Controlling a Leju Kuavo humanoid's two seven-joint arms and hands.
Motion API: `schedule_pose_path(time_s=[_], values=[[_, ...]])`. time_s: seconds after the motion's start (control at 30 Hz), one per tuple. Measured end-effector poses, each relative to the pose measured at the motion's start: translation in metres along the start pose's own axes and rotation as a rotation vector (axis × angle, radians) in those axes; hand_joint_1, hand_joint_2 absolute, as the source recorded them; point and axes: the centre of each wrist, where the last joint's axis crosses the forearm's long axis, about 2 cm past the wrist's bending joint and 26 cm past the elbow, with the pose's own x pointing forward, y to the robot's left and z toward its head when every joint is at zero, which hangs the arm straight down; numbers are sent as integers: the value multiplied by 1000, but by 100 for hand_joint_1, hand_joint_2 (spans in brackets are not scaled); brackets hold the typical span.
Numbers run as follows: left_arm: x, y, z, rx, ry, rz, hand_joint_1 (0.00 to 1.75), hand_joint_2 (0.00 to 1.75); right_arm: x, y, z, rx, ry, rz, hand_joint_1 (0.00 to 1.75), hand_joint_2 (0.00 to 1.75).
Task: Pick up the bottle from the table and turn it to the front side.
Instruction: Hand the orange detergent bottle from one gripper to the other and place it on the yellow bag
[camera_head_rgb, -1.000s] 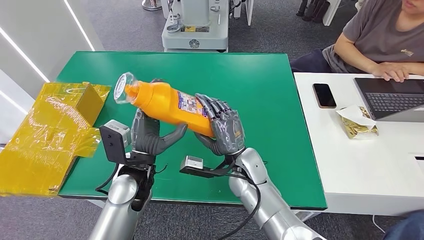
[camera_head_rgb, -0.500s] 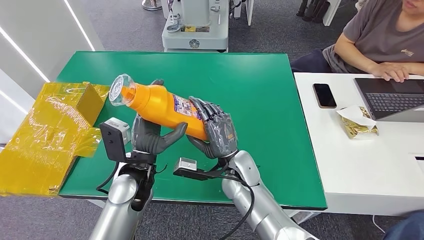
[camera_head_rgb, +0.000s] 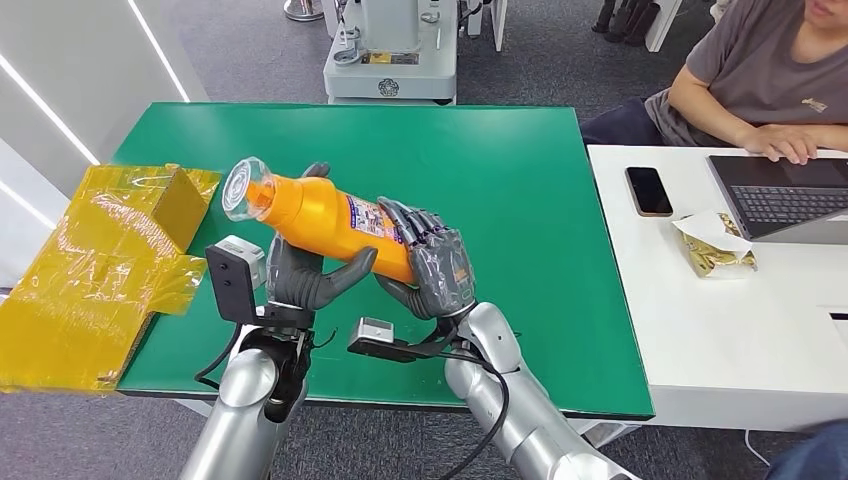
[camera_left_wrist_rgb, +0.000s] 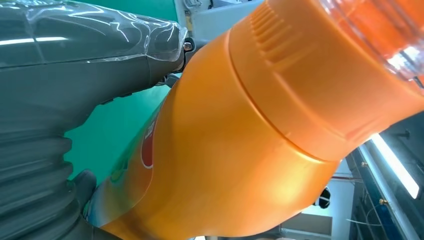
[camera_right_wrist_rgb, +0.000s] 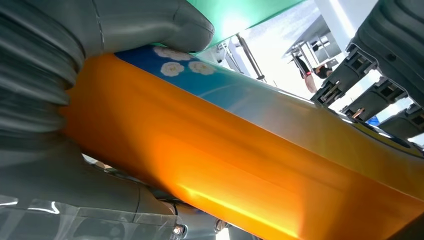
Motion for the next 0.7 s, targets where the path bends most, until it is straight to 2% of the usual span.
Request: schedule_pose_path(time_s=[0.47,0.5,0.6,0.63,0.7], values=[[-2,1,3,71,-37,-11,0,175,-2,8,10,34,36,-30,175,175],[-1,1,3,86,-52,-6,36,175,-2,9,10,38,37,-30,175,175],[2,1,1,142,-116,15,167,175,-1,12,14,54,44,-36,175,175],[3,1,1,154,-129,20,175,175,-1,13,15,59,45,-38,175,175],[5,1,0,164,-139,29,175,175,-1,14,16,64,46,-42,175,175]])
